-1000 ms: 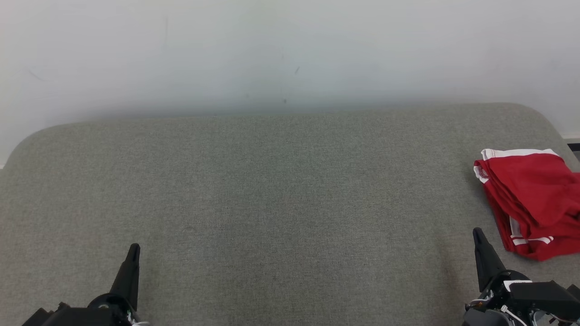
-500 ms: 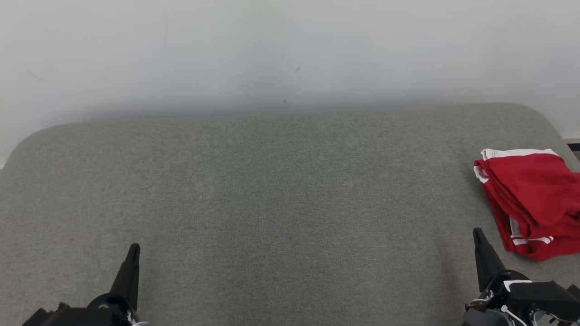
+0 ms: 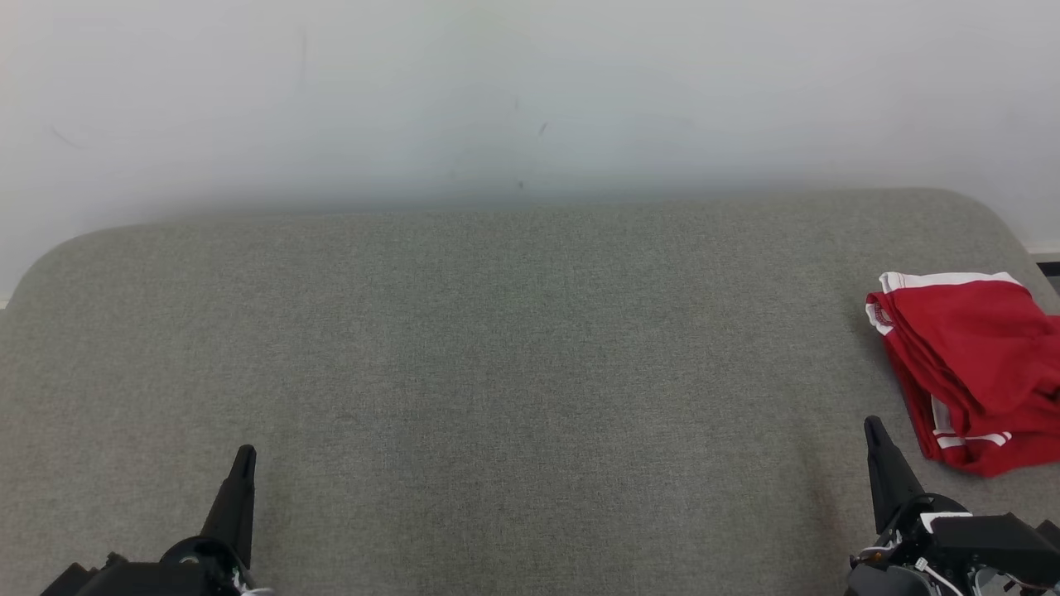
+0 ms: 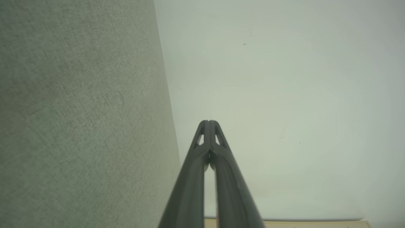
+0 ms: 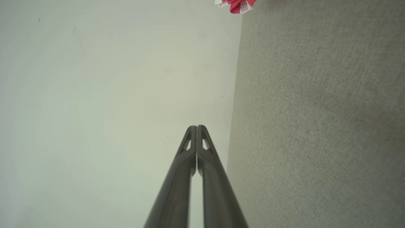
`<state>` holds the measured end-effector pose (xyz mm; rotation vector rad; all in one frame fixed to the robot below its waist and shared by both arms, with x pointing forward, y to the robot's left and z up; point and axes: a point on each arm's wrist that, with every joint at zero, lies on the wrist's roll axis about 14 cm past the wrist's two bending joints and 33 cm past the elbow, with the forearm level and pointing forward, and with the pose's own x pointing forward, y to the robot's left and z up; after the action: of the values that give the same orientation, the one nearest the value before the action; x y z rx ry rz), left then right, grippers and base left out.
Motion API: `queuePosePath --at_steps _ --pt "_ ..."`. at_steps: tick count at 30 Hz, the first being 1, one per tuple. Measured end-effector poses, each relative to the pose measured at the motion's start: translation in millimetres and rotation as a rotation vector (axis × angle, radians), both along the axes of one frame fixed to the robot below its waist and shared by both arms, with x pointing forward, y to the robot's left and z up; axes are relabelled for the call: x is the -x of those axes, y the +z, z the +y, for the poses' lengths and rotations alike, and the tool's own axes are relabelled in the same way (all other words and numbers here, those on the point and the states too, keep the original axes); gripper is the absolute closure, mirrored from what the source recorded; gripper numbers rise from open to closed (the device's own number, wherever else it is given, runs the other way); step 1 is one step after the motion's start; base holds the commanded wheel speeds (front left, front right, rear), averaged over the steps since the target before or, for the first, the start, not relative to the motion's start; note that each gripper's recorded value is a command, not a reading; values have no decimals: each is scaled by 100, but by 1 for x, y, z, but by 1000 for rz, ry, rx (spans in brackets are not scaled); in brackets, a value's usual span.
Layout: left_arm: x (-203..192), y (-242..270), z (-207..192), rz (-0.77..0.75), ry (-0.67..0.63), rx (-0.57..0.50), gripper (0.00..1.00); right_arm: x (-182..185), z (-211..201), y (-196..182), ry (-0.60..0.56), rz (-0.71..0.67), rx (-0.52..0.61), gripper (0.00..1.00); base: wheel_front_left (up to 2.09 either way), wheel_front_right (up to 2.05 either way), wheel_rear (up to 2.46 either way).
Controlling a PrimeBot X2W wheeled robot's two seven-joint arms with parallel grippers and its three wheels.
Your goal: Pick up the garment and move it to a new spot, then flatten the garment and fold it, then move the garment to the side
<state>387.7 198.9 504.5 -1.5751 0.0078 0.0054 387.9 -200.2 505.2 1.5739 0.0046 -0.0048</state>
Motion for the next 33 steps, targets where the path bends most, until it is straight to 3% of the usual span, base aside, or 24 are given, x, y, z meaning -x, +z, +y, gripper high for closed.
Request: queuePosePath --at_steps 33 --pt "0 0 0 0 0 0 100 0 0 0 0 0 0 100 0 0 0"
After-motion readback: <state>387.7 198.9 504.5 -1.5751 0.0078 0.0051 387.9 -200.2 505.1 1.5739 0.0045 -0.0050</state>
